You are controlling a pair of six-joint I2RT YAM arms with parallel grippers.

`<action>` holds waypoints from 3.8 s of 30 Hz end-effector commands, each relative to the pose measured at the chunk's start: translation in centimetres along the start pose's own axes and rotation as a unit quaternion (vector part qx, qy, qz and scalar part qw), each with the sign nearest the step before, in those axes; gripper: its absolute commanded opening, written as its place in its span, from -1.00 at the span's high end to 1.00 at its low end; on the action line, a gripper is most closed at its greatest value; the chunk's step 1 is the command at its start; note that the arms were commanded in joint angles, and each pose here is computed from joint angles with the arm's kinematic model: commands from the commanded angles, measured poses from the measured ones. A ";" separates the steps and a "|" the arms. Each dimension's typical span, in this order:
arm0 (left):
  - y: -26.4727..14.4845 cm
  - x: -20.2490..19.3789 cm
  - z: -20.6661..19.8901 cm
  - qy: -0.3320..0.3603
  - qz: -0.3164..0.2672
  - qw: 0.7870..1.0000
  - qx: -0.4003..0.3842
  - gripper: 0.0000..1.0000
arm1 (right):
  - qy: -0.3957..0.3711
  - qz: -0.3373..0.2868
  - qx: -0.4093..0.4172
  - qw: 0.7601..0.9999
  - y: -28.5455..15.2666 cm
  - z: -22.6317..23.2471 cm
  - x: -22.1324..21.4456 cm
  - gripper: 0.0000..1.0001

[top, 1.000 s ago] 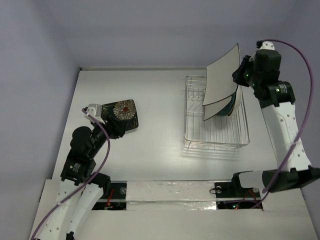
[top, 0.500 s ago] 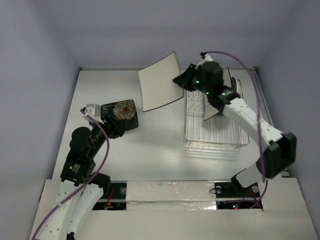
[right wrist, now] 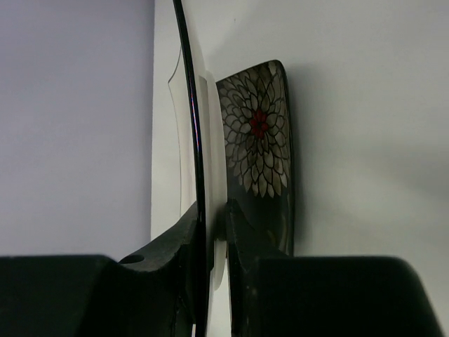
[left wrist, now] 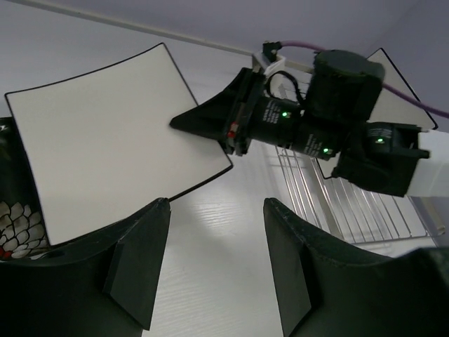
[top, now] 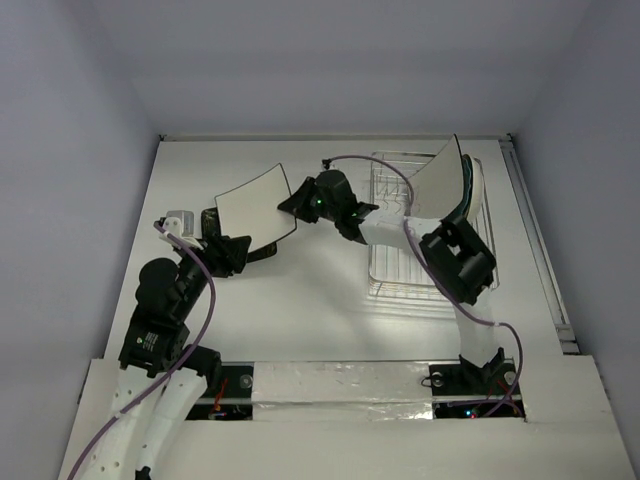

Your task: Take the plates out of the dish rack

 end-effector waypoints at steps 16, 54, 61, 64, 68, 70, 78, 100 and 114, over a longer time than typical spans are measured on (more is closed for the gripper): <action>-0.4 1.6 -1.1 0.001 -0.033 0.999 -0.025 -0.06 | 0.101 -0.050 0.207 0.972 2.8 8.7 0.2 0.90; -1.0 1.9 -1.3 0.001 -0.046 0.998 -0.036 -0.08 | -0.180 -0.017 -0.203 0.962 -3.9 0.5 1.4 -0.93; -1.0 1.8 -1.4 0.001 -0.045 0.998 -0.038 -0.02 | -0.230 -0.135 -0.277 0.923 -17.1 1.3 10.3 0.69; -1.0 1.7 -1.3 0.001 -0.046 0.998 -0.036 0.20 | -0.227 -0.167 -0.287 0.916 -23.5 0.1 13.0 1.00; -1.0 1.8 -1.1 -0.003 -0.049 0.998 -0.026 0.87 | -0.205 -0.217 -0.333 0.895 -30.4 -2.9 16.7 1.00; -0.8 1.7 -0.9 -0.004 -0.044 0.999 -0.022 0.92 | -0.209 -0.226 -0.353 0.884 -32.3 -3.7 17.5 0.92; -0.7 1.4 -1.2 -0.001 -0.034 0.999 -0.033 0.36 | -0.184 -0.211 -0.419 0.864 -34.5 -9.2 21.5 -0.06; -0.7 1.4 -1.2 0.000 -0.035 0.999 -0.034 0.19 | -0.160 -0.140 -0.406 0.889 -29.5 -15.1 20.8 0.05; -0.7 1.4 -1.3 -0.001 -0.036 0.999 -0.037 0.19 | -0.213 -0.223 -0.356 0.882 -33.3 -7.8 24.4 1.00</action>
Point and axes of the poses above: each gripper's point midway between its finger pads, its own y axis out along the fingers, its own z axis along the line the jaws close on, x = y × z, the point moved 5 cm from there along -y, back along the fingers, and after that the axes turned 5 degrees about -y, right-handed, at the moved point
